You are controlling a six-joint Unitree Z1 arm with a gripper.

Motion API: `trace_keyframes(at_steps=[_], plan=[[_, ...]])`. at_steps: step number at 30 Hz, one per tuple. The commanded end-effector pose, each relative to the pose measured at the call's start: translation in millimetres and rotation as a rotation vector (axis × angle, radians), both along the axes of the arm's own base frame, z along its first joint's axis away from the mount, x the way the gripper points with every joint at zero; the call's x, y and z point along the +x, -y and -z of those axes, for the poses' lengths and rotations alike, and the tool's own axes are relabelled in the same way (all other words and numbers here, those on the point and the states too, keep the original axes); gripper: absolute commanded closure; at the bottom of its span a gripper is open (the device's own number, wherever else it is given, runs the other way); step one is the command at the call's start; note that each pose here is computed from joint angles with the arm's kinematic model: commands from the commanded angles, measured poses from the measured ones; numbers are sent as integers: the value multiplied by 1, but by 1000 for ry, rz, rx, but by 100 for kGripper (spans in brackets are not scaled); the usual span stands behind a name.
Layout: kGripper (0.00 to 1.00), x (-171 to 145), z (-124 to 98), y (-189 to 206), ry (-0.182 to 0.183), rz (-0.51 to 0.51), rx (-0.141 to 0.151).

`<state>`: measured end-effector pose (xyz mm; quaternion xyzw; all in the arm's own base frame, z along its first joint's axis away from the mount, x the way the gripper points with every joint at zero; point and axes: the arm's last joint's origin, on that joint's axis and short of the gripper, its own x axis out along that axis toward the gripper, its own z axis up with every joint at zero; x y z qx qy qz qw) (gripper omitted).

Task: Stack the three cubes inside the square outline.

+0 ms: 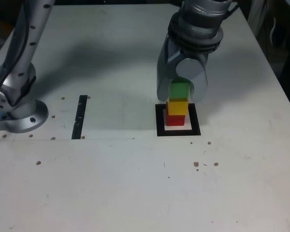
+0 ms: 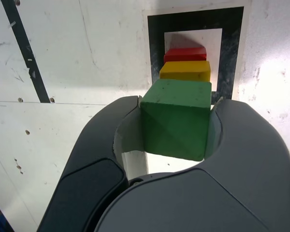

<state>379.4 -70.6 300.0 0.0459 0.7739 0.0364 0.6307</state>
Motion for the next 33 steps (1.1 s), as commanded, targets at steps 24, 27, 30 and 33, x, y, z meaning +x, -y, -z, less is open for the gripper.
trace_keyframes(at_steps=[24, 27, 30, 33], plan=[[7, 0, 5, 0, -35, 14, -7], [1, -6, -4, -1, -15, 8, -1], [0, -14, -18, -3, 20, 3, 3], [1, -33, -42, -7, 76, 7, 2]])
